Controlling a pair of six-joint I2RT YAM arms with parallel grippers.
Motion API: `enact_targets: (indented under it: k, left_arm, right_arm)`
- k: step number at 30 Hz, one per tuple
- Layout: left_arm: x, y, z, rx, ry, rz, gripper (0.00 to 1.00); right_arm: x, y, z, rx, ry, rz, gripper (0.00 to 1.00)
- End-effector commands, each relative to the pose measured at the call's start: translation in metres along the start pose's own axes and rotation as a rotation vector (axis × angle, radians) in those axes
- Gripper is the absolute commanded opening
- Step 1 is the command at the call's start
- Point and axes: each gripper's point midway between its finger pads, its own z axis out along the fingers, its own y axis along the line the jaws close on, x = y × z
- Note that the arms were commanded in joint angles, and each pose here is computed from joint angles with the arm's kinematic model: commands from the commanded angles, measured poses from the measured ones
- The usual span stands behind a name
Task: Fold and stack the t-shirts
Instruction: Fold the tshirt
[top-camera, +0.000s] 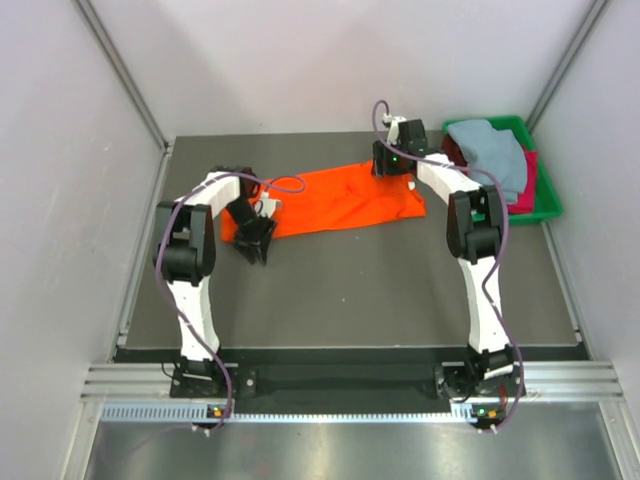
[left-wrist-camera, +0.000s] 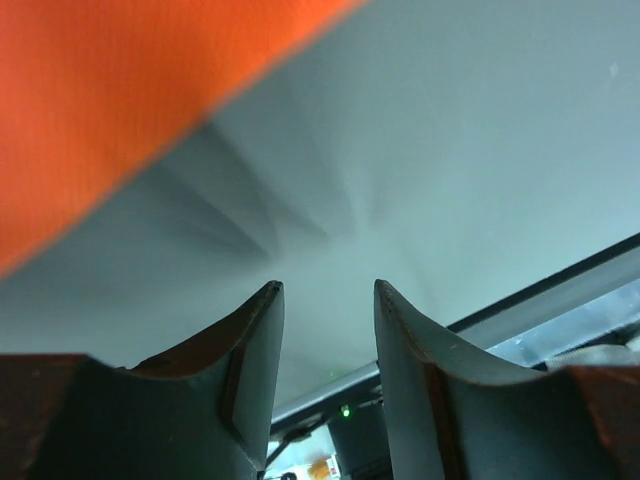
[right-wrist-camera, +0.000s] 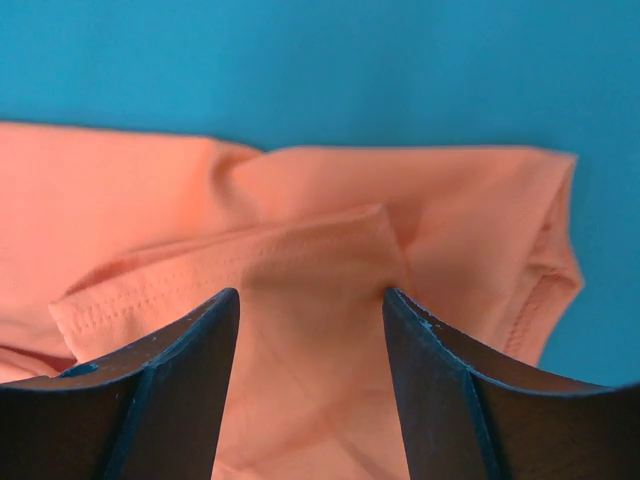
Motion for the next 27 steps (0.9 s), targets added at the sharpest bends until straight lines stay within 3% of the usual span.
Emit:
enact_targets:
  k: [1,6,8,11,14,20,27]
  left_arm:
    - [0.000,-0.002,-0.049,-0.103,-0.119,0.035,0.47]
    - [-0.031,0.012,-0.102,-0.159,-0.314,0.034,0.52]
    - [-0.044,0.026,-0.117,-0.207,-0.376,0.030,0.64]
    - [-0.065,0.052,-0.120,-0.263,-0.440,0.024,0.72]
    - [-0.087,0.075,-0.113,-0.301,-0.479,0.022,0.73]
    - [-0.122,0.135,-0.118,-0.323,-0.553,-0.091,0.63]
    - [-0.162,0.173,-0.128,-0.363,-0.645,-0.136,0.62]
  right_arm:
    - [-0.064,-0.003,-0.024,0.039,-0.165,-0.060,0.61]
    - [-0.106,-0.003,-0.097,0.082,-0.266,-0.030,0.63]
    - [-0.114,0.004,-0.129,0.079,-0.288,0.019,0.63]
    - [-0.060,0.017,-0.138,0.025,-0.160,0.133,0.63]
    - [-0.011,0.026,-0.145,-0.009,-0.053,0.264,0.64]
    - [0.072,0.031,-0.145,-0.035,0.107,0.410,0.63]
    - [0.100,0.017,-0.137,0.012,0.161,0.416,0.62]
